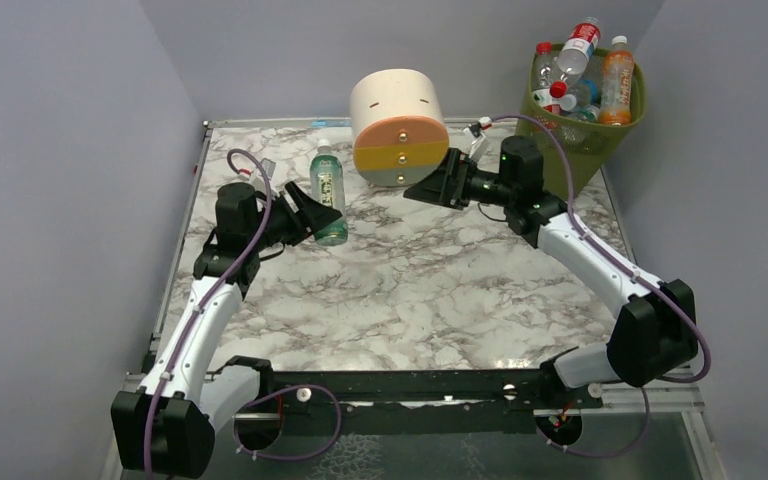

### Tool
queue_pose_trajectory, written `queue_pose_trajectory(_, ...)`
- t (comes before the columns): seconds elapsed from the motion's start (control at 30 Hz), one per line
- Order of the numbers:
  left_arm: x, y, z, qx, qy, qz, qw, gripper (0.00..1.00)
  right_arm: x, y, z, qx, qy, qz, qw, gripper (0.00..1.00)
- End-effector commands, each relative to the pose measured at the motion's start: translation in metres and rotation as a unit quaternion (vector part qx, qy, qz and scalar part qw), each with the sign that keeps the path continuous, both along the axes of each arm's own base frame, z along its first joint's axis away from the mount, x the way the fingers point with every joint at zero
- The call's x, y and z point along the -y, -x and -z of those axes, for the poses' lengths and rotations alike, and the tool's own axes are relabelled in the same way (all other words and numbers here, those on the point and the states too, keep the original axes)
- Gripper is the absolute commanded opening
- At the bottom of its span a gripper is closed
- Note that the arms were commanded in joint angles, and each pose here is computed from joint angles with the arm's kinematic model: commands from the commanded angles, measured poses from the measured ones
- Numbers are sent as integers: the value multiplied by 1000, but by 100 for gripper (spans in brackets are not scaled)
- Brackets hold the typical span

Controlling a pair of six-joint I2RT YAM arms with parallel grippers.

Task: Put the plastic bottles in the bin
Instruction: Pick up the plastic bottle at the center of the board.

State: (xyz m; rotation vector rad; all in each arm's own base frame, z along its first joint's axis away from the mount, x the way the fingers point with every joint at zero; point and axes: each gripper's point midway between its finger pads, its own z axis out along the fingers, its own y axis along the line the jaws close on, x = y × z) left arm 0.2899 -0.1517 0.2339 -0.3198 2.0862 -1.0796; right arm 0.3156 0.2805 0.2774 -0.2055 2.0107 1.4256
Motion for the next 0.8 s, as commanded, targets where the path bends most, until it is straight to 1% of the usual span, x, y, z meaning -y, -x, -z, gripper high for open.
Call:
queue_pose_trajectory(0.0, 23, 16, -29, 34, 82, 63, 994, 60, -30, -7, -25, 32, -24, -6, 999, 92)
queue_pose_trajectory(0.3, 39, 34, -59, 64, 151, 122, 979, 62, -69, -11, -22, 30, -21, -24, 999, 92)
queue_pose_trajectory(0.47, 43, 40, -61, 63, 175, 141, 972, 62, -81, -9, -20, 29, -24, -35, 999, 92)
queue_pose_trajectory(0.77, 47, 43, -66, 61, 183, 153, 969, 63, -87, -7, -22, 25, -37, -38, 998, 92)
